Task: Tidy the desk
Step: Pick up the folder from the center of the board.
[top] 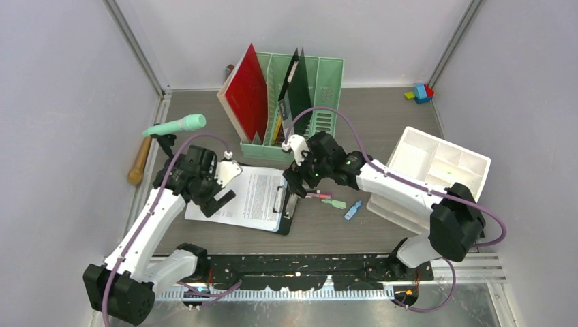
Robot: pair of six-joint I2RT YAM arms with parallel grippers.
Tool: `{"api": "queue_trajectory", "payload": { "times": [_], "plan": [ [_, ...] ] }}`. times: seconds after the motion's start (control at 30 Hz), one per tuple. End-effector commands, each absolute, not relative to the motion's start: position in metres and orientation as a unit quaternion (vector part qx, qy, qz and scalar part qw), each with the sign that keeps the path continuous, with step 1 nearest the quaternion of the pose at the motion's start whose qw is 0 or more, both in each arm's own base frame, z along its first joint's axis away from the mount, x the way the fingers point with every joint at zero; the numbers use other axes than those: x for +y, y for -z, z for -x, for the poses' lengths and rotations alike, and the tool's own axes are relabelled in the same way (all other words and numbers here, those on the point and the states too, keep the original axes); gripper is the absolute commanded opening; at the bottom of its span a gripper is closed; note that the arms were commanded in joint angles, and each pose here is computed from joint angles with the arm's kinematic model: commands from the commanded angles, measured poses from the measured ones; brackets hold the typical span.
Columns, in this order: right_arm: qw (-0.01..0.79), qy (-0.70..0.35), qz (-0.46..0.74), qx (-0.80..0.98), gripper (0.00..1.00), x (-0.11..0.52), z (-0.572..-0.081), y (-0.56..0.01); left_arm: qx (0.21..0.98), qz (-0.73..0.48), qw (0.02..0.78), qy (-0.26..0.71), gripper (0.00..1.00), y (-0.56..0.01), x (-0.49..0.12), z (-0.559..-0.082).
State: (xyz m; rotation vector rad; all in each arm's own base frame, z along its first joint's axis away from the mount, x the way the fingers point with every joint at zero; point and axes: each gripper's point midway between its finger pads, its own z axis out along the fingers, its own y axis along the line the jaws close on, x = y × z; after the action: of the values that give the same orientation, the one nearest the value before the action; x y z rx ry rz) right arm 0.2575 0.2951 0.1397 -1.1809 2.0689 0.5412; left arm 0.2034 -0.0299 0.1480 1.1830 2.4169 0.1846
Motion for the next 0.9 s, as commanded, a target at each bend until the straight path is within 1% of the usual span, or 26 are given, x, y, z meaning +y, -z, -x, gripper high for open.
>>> {"api": "queue_trajectory", "payload": {
  "times": [0.0, 0.17, 0.33, 0.4, 0.43, 0.63, 0.87],
  "plan": [
    [0.369, -0.277, 0.369, 0.807, 0.92, 0.327, -0.267, -0.154, 0.888, -0.415, 0.185, -0.069, 1.0, -0.13, -0.01, -0.183],
    [0.351, -0.293, 0.366, 0.81, 0.92, 0.345, -0.26, -0.14, 0.905, -0.385, 0.166, -0.076, 1.0, -0.122, 0.013, -0.167],
    [0.338, -0.241, 0.426, 0.804, 0.92, 0.358, -0.249, -0.113, 0.92, -0.358, 0.145, -0.063, 1.0, -0.102, 0.029, -0.158],
    [0.336, -0.207, 0.467, 0.791, 0.92, 0.364, -0.238, -0.102, 0.929, -0.339, 0.146, -0.036, 1.0, -0.096, 0.032, -0.156],
    [0.341, -0.187, 0.479, 0.787, 0.92, 0.363, -0.24, -0.1, 0.933, -0.328, 0.147, -0.023, 1.0, -0.095, 0.033, -0.155],
    [0.339, -0.123, 0.546, 0.756, 0.9, 0.37, -0.227, -0.084, 0.949, -0.261, 0.173, 0.048, 1.0, -0.105, 0.044, -0.157],
    [0.321, -0.1, 0.58, 0.742, 0.88, 0.377, -0.214, -0.067, 0.955, -0.164, 0.185, 0.161, 1.0, -0.103, 0.049, -0.169]
  ]
}}
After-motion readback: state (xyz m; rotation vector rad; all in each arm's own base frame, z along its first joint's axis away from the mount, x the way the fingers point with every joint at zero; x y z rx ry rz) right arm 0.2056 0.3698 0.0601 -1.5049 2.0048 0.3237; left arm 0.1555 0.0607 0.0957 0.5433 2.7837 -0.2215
